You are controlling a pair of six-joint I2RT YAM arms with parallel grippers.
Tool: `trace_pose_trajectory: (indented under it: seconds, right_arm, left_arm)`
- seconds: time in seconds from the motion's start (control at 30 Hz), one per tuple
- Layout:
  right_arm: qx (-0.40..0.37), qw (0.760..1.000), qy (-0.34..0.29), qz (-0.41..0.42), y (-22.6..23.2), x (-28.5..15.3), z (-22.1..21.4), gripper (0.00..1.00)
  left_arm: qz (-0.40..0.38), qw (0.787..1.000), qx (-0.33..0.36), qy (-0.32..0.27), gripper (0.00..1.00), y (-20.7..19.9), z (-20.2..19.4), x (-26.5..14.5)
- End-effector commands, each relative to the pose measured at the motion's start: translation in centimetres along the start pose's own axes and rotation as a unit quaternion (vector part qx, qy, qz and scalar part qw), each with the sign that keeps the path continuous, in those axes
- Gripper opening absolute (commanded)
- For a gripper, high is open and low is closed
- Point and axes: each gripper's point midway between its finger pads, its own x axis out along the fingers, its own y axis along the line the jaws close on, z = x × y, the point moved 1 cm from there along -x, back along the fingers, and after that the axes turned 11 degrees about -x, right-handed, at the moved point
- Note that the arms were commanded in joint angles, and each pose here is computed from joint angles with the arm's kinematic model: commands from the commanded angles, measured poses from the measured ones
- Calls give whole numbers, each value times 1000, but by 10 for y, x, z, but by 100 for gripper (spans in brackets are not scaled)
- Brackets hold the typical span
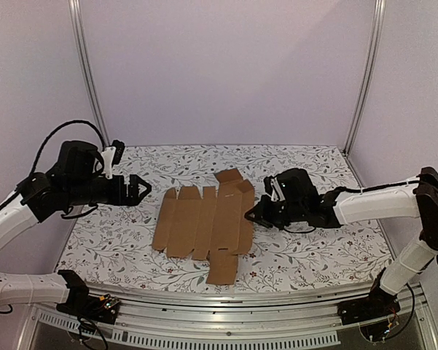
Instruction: Fold the paper box
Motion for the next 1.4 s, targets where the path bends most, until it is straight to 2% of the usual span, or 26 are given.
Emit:
trace_pose_trajectory:
  seconds: [0.0,0.1,0.23,0.47,0.53,0.67,0.8,1.1,1.27,1.37]
  right_arm:
    - [-124,990,44,-59,9,-24,7,0]
    - [-200,973,77,-82,17,-32,16,0]
    - [-299,939,113,-123,22,-47,31,0]
    - [-444,861,172,-177,25,-62,59,0]
    - [-486,830,187,-201,22,-62,70,0]
    - [-535,779,198,-261,14,-57,94,0]
    - [-593,724,214,-280,10,-46,102,0]
    - [-720,590,258,-259,13,-24,97,0]
    - [-760,544,253,-249,23,-17,98,0]
    - [-772,528,247,-252,27,-11,96,0]
  left_arm:
    - [9,1000,20,-11,100,-1,6,-13]
    - [10,1000,23,-18,100,0,9,-19]
    - [10,999,27,-27,100,-1,14,-27]
    - [6,999,28,-25,100,-4,16,-27]
    - [3,999,26,-24,99,-5,15,-25]
    - [-2,1000,21,-20,100,-5,11,-23]
    - [-10,1000,15,-15,100,-6,6,-18]
    - [-29,1000,-11,-1,100,-10,-2,-2]
    - [-49,998,-26,14,99,-16,-9,11]
    - [-61,997,-36,26,100,-21,-12,22]
